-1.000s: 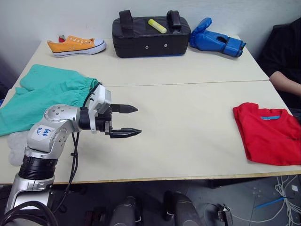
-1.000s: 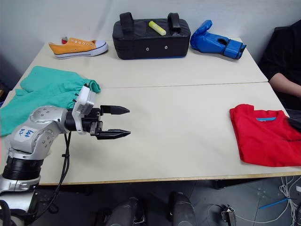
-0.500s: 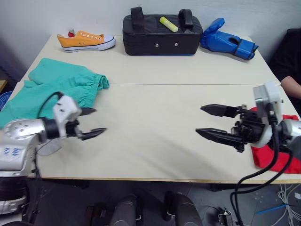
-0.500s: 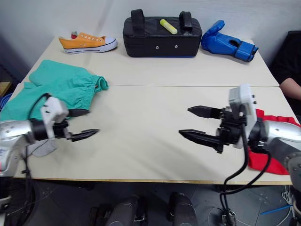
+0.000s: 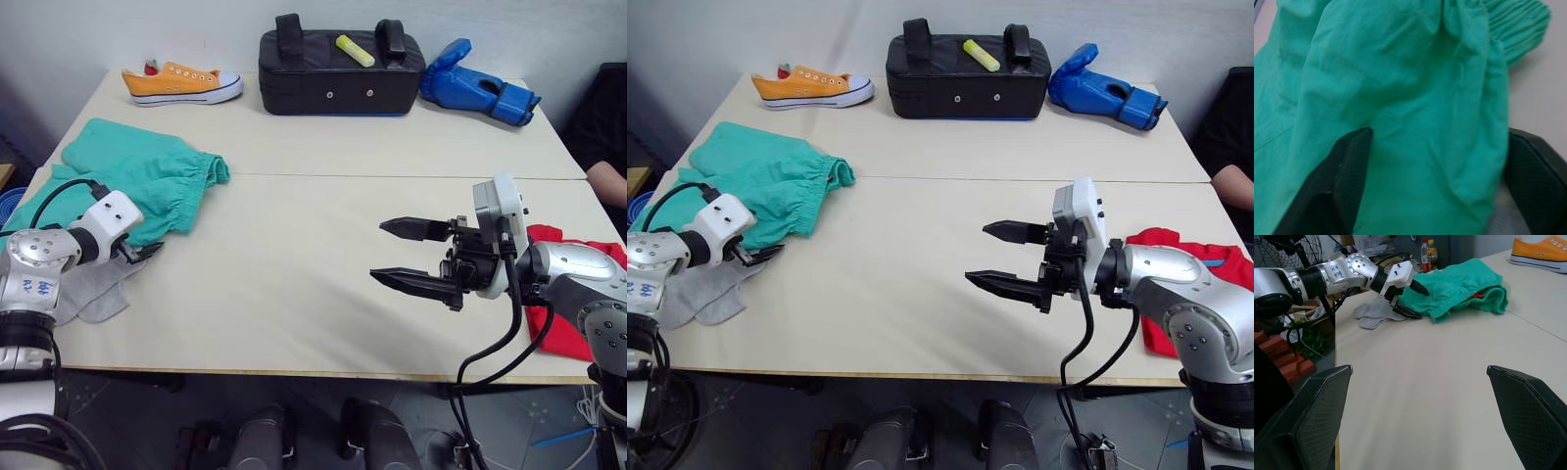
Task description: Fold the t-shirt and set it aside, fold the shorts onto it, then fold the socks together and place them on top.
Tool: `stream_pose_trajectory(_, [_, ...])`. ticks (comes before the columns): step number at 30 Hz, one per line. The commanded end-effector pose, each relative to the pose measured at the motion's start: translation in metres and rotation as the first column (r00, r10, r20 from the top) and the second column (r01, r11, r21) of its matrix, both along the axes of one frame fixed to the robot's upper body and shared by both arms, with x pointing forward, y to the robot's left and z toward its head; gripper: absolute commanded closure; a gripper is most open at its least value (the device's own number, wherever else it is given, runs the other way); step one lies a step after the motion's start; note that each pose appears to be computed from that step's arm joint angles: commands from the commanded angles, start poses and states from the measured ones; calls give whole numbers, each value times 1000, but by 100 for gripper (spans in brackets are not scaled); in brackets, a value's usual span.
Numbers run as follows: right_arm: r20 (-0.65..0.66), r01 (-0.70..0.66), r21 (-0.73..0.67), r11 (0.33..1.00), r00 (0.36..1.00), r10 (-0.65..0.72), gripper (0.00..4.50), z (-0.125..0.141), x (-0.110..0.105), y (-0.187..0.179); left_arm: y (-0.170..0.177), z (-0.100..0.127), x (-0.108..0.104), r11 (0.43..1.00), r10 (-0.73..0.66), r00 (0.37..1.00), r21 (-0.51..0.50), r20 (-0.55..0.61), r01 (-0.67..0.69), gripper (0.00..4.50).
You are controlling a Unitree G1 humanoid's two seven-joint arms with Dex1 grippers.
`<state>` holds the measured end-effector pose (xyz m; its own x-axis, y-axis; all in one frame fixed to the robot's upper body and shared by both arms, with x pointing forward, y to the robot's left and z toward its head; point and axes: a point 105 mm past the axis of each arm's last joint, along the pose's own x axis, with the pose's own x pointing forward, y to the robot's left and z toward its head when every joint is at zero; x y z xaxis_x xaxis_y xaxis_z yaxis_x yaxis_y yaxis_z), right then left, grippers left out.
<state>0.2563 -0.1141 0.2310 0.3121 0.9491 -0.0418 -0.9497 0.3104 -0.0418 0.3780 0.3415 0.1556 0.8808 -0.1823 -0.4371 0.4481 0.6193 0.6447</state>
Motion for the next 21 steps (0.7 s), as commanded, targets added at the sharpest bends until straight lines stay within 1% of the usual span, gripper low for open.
stream_pose_trajectory(1, [62, 4, 4, 1000, 998, -4, 0, 7, -3, 2, 12, 0, -1, 999, 42, 999, -17, -5, -42, 152])
stream_pose_trajectory(2, [65, 8, 2, 1000, 998, -8, 0, 7, -2, 2, 12, 0, -1, 998, 44, 999, -38, -8, -45, 190])
stream_pose_trajectory(6, [66, 23, -2, 1000, 998, -23, 0, 3, -2, 1, 10, 3, 2, 994, 44, 999, -102, -10, -45, 309])
stream_pose_trajectory(8, [69, 28, -14, 1000, 997, -27, 0, -1, -2, 0, 5, 10, 5, 984, 42, 999, -172, 3, -41, 371])
stream_pose_trajectory(10, [75, 30, -32, 999, 997, -27, 0, -3, -3, 0, -5, 20, 10, 970, 10, 1000, -245, 17, -6, 439])
stream_pose_trajectory(13, [90, 54, -74, 996, 995, -48, 0, -9, -1, -4, -46, 46, 18, 923, -131, 990, -356, 59, 144, 445])
stream_pose_trajectory(14, [89, 60, -79, 995, 995, -53, 0, -11, -1, -5, -69, 57, 19, 894, -213, 975, -388, 72, 224, 445])
stream_pose_trajectory(15, [87, 64, -83, 995, 995, -56, 0, -12, -1, -6, -99, 68, 16, 852, -318, 945, -413, 81, 322, 445])
stream_pose_trajectory(17, [86, 68, -95, 993, 994, -60, 0, -15, -1, -8, -142, 78, 5, 777, -464, 883, -444, 78, 447, 445])
stream_pose_trajectory(19, [101, 76, -141, 987, 993, -62, 0, -20, -3, -10, -200, 80, -16, 662, -628, 777, -490, 50, 567, 445])
stream_pose_trajectory(21, [117, 94, -187, 978, 990, -73, 0, -26, -4, -13, -247, 73, -38, 564, -750, 661, -518, 3, 643, 445])
